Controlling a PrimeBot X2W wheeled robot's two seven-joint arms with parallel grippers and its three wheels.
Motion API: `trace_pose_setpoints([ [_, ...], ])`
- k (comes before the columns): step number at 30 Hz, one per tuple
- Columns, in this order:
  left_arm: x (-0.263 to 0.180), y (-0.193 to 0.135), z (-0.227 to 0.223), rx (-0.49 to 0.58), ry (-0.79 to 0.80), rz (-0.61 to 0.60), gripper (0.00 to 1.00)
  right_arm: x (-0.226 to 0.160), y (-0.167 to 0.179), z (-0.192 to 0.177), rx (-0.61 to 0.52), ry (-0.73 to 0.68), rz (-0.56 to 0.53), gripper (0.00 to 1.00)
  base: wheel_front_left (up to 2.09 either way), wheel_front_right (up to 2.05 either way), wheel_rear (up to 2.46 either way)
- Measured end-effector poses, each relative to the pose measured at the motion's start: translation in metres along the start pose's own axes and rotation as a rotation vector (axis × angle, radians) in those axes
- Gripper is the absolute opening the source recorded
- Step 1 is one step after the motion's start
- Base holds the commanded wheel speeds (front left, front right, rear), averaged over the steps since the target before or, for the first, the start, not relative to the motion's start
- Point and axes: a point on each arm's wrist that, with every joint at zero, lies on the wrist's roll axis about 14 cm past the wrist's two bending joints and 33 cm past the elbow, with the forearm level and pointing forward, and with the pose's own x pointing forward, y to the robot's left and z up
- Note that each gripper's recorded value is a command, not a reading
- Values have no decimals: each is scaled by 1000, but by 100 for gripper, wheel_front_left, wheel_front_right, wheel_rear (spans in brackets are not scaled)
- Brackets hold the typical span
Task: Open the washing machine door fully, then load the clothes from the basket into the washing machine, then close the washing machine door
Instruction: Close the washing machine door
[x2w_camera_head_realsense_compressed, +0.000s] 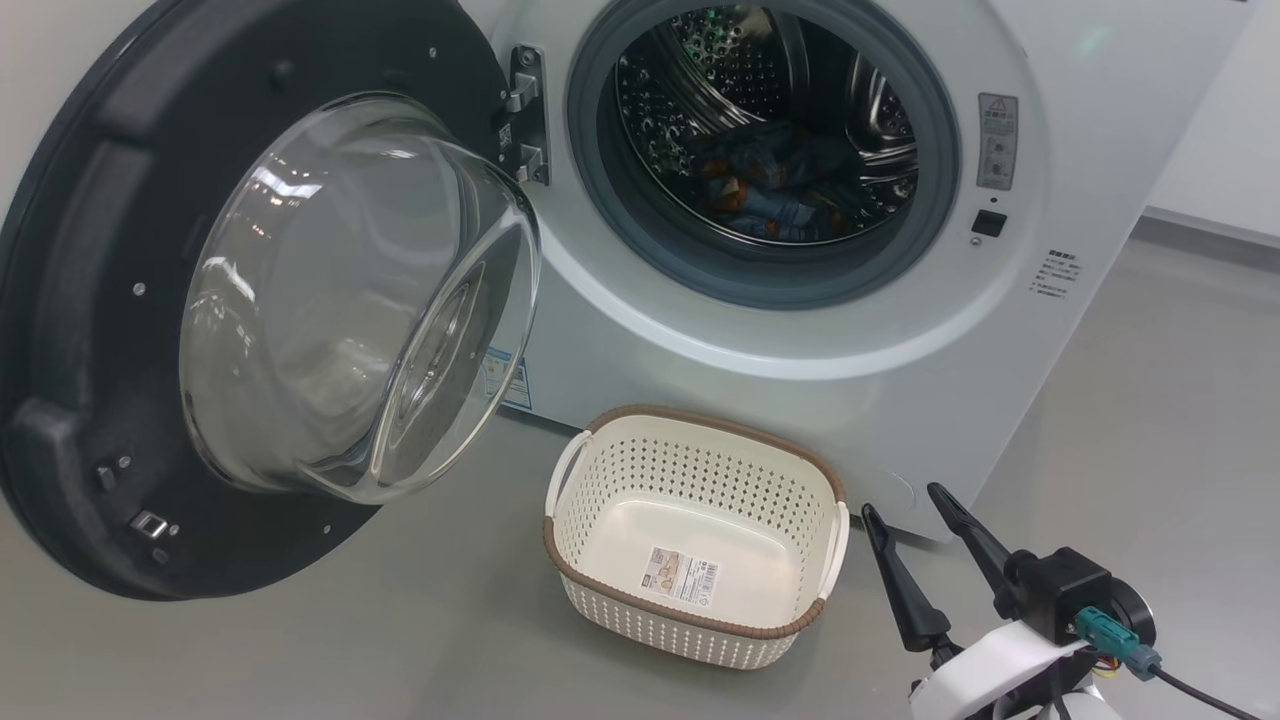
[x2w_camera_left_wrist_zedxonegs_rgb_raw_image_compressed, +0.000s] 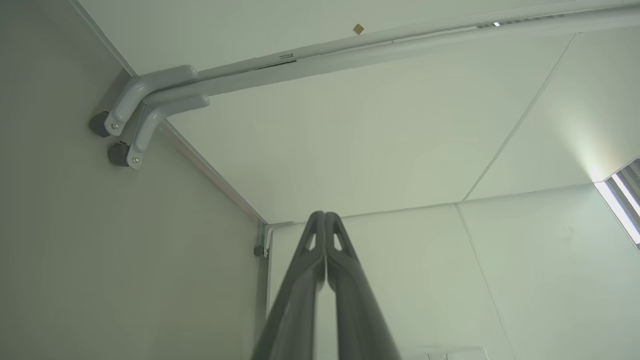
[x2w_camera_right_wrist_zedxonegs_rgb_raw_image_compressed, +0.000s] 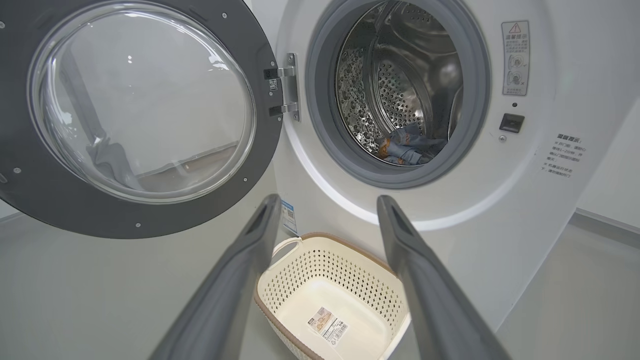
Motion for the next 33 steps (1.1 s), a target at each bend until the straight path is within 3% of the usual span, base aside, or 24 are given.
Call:
trace_pose_setpoints([
  [4, 14, -13, -30, -71, 92, -20, 0, -6, -11, -7, -12, 21, -16, 100, 0, 0, 0],
  [11, 23, -19, -83, -90, 268, -36, 0, -11, -23, -12, -11, 34, -41, 100, 0, 0, 0],
  [20, 22, -10, -131, -48, 444, -14, 0, -15, -41, -17, -9, 47, -84, 100, 0, 0, 0],
  [33, 8, 2, -164, 18, 673, 7, 0, -17, -46, -18, -8, 50, -98, 100, 0, 0, 0],
])
